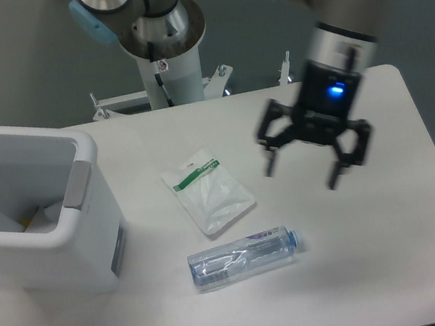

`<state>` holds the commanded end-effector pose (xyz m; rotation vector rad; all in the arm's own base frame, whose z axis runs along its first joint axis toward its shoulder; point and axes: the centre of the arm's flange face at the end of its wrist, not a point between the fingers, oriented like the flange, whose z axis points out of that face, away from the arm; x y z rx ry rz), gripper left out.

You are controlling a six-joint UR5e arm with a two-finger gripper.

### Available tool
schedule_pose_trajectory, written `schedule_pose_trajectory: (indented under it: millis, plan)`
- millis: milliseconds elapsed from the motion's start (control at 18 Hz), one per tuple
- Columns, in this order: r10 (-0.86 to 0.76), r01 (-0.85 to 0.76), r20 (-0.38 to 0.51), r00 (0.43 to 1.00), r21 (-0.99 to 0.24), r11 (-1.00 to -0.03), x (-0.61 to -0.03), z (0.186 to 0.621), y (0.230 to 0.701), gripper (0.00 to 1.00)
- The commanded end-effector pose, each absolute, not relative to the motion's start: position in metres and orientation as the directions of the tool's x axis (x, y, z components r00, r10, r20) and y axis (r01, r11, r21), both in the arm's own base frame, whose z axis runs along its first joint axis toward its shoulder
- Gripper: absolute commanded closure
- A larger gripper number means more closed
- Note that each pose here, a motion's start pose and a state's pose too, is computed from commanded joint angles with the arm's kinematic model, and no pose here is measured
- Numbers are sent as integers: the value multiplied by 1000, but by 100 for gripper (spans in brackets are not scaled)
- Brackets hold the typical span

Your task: Open the trash can

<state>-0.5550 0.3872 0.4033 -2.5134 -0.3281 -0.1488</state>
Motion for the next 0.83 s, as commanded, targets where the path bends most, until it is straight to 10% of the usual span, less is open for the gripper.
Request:
schedule_pose_trajectory:
  millis: [389,833]
  plan:
    - [223,206,-52,973,-228,-952,-585,348,367,0]
    - [72,58,-106,992,-128,-990,-572,339,383,0]
